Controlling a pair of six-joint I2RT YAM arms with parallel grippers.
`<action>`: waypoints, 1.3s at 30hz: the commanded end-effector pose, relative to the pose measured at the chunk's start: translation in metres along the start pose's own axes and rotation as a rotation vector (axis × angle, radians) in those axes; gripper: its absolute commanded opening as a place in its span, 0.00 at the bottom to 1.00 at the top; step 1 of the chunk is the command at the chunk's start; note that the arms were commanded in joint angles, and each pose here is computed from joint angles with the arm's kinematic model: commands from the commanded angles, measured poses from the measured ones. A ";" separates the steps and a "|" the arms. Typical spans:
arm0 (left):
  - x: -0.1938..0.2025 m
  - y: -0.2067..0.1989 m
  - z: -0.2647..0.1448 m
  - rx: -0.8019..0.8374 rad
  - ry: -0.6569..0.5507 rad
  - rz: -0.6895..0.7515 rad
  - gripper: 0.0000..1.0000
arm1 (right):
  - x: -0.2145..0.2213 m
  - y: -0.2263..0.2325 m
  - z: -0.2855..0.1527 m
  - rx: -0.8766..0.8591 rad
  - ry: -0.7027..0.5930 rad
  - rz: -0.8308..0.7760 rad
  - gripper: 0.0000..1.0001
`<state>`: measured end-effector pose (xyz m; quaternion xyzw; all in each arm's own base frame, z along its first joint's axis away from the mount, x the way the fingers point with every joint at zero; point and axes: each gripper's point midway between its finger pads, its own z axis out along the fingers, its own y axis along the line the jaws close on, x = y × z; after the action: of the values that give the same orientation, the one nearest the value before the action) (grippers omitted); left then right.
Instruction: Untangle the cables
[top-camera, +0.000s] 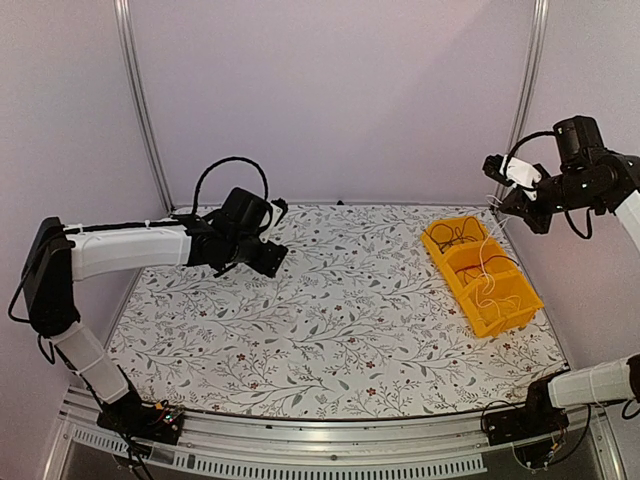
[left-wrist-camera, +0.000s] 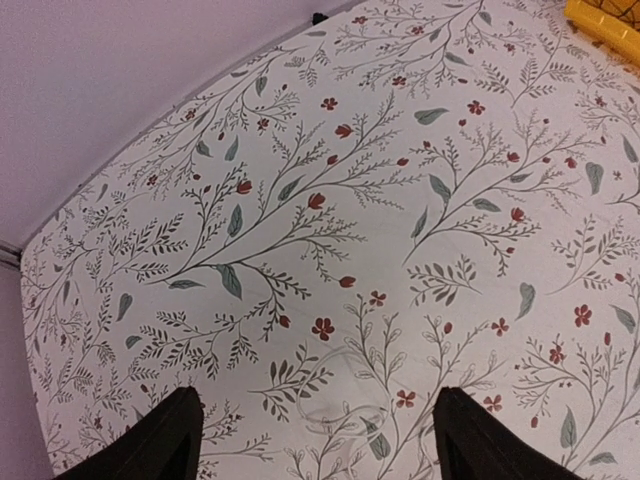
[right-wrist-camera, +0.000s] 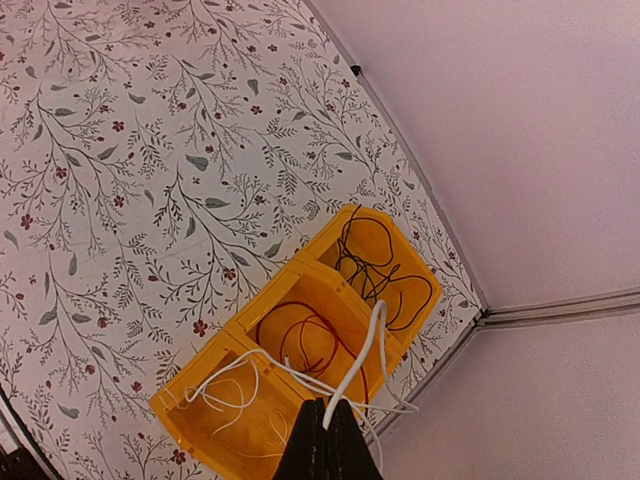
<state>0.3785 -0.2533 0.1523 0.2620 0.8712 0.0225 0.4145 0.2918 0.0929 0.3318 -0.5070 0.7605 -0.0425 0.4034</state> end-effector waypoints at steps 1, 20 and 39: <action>-0.009 0.011 -0.008 -0.019 -0.035 -0.011 0.82 | 0.042 0.006 0.008 -0.001 0.175 -0.019 0.00; -0.006 0.001 -0.008 0.023 -0.020 -0.004 0.82 | 0.144 0.070 0.104 -0.228 0.419 0.025 0.00; -0.007 -0.004 -0.012 0.032 -0.022 0.011 0.82 | 0.227 0.102 0.142 -0.327 0.698 0.048 0.05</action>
<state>0.3752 -0.2554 0.1496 0.2694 0.8726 0.0166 0.4072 0.2606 0.0222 0.0600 -0.5098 0.8588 -0.0395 0.0333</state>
